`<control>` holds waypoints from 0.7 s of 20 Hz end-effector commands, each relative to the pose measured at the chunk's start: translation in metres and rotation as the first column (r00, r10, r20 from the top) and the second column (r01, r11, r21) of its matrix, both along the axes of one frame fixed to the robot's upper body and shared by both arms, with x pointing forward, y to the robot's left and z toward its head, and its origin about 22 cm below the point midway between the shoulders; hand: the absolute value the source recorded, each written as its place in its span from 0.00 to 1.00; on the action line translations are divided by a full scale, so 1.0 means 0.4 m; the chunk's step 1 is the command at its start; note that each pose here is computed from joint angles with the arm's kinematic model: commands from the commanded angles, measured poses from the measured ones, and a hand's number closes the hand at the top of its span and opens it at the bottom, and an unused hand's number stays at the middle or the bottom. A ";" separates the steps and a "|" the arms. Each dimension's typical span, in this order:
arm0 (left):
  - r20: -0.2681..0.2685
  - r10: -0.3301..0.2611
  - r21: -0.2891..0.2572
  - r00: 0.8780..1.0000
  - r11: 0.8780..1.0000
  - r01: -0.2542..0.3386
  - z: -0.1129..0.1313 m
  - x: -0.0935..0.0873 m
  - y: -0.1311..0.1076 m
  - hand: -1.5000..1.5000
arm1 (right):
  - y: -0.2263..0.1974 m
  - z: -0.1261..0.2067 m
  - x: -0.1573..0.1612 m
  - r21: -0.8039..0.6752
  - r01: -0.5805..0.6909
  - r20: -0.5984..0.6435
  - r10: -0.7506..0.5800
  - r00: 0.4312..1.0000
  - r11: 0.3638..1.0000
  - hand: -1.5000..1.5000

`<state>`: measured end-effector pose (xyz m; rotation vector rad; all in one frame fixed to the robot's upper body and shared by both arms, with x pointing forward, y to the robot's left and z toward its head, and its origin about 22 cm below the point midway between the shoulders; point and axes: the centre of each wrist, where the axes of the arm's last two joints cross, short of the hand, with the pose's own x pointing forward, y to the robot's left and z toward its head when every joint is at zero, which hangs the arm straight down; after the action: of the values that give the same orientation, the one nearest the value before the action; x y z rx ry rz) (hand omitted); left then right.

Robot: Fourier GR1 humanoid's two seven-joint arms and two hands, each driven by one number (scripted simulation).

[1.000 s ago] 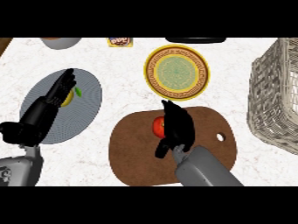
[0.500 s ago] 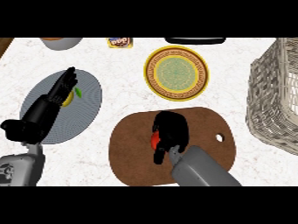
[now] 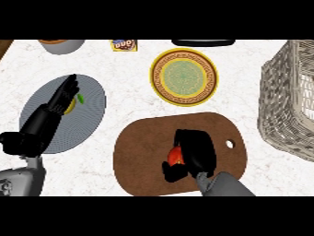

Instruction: Pick the tomato from the cutting board and place it in the basket

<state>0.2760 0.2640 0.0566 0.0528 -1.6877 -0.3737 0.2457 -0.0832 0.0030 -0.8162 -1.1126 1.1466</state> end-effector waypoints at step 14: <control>-0.018 0.025 -0.005 1.000 1.000 -0.025 -0.020 -0.018 0.021 0.50 | -0.195 0.252 -0.276 0.548 -0.122 0.375 -0.113 0.920 0.827 1.00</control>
<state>0.2738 0.2731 0.0568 0.0715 -1.6818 -0.3612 0.1539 -0.1570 0.0685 -0.6293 -1.5019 0.7772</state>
